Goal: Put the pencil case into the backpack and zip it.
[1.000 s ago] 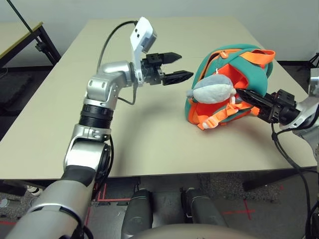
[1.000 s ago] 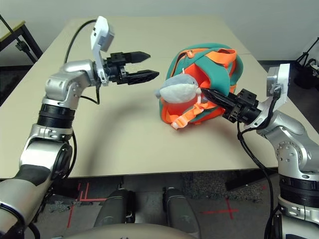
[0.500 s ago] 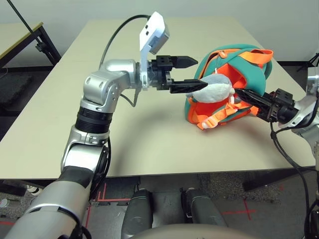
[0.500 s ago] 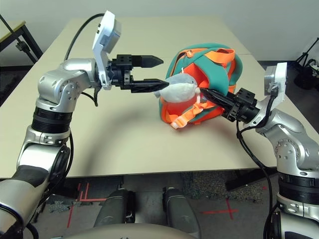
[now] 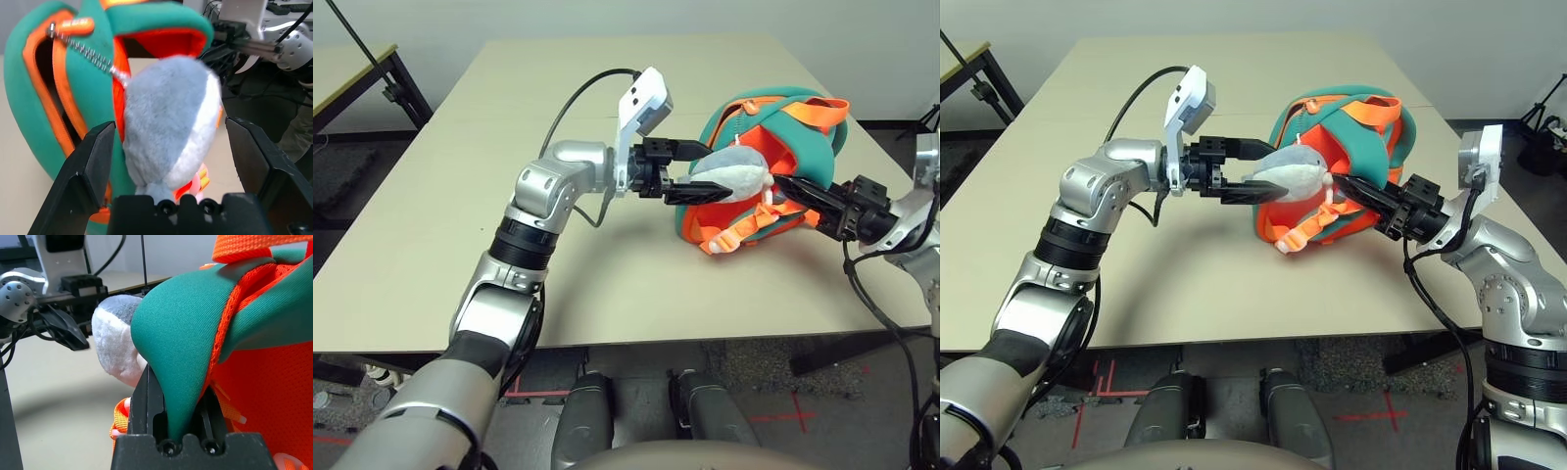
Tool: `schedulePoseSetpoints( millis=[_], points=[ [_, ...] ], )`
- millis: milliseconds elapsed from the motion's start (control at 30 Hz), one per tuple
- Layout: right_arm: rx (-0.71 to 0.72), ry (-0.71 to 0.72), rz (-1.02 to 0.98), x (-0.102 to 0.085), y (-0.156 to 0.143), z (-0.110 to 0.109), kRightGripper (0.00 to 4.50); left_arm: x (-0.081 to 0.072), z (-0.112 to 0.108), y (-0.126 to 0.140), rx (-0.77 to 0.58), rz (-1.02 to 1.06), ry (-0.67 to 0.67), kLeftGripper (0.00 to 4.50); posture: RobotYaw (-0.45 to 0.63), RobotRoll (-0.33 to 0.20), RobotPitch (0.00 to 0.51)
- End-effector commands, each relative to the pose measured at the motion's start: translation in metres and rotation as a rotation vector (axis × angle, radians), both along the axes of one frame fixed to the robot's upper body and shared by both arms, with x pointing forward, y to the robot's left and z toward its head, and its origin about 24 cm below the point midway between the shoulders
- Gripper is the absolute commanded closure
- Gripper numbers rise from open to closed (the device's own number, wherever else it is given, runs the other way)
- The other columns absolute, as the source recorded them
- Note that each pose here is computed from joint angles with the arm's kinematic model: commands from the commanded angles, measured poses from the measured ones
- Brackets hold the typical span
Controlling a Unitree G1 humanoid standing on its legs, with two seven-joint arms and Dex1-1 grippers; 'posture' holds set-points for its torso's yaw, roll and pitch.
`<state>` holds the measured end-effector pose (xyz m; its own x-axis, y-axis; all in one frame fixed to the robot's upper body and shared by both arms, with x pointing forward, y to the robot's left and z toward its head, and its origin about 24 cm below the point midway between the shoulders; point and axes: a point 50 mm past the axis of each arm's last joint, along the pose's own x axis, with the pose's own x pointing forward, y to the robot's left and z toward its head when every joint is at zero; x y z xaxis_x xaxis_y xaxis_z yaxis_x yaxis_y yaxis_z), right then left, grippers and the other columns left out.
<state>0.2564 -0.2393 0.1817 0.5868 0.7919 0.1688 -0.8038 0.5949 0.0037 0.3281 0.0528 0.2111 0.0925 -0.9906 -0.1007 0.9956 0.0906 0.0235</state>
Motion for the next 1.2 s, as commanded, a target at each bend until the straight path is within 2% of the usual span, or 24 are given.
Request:
schedulePoseSetpoints(
  millis=[33, 167, 200, 267, 333, 367, 533, 700, 1200],
  points=[
    [0.0, -0.038, 0.02, -0.003, 0.004, 0.005, 4.44, 0.003, -0.004, -0.003, 0.017, 0.013, -0.014, 1.02, -0.01, 0.0, 0.057],
    [0.001, -0.039, 0.016, -0.004, 0.004, 0.005, 4.44, 0.001, -0.007, -0.005, 0.013, -0.003, 0.004, 2.58, -0.01, 0.0, 0.059],
    [0.001, -0.038, 0.016, -0.003, 0.004, 0.005, 4.44, 0.002, -0.008, -0.004, 0.011, 0.002, 0.006, 2.84, -0.01, 0.0, 0.059],
    [0.002, -0.037, 0.016, -0.003, 0.004, 0.004, 4.44, 0.003, -0.008, -0.003, 0.01, 0.01, 0.006, 3.69, -0.01, 0.0, 0.059],
    [0.002, -0.034, 0.016, -0.003, 0.004, 0.004, 4.44, 0.006, -0.006, 0.001, 0.008, 0.027, 0.004, 4.29, 0.0, 0.0, 0.056],
    [0.002, -0.033, 0.017, -0.003, 0.004, 0.004, 4.44, 0.007, -0.002, 0.003, 0.001, 0.033, 0.001, 4.42, 0.0, 0.0, 0.056],
    [0.002, -0.031, 0.018, -0.002, 0.004, 0.003, 4.44, 0.011, 0.012, 0.017, -0.012, 0.062, -0.022, 4.44, 0.0, 0.0, 0.06],
    [0.005, -0.025, 0.021, -0.001, 0.005, 0.002, 4.44, 0.017, 0.015, 0.032, 0.008, 0.129, -0.058, 4.44, 0.01, 0.0, 0.063],
    [-0.001, -0.015, 0.03, -0.001, 0.005, 0.001, 4.44, 0.015, 0.023, 0.067, 0.038, 0.211, -0.054, 4.44, 0.02, 0.0, 0.076]
  ],
)
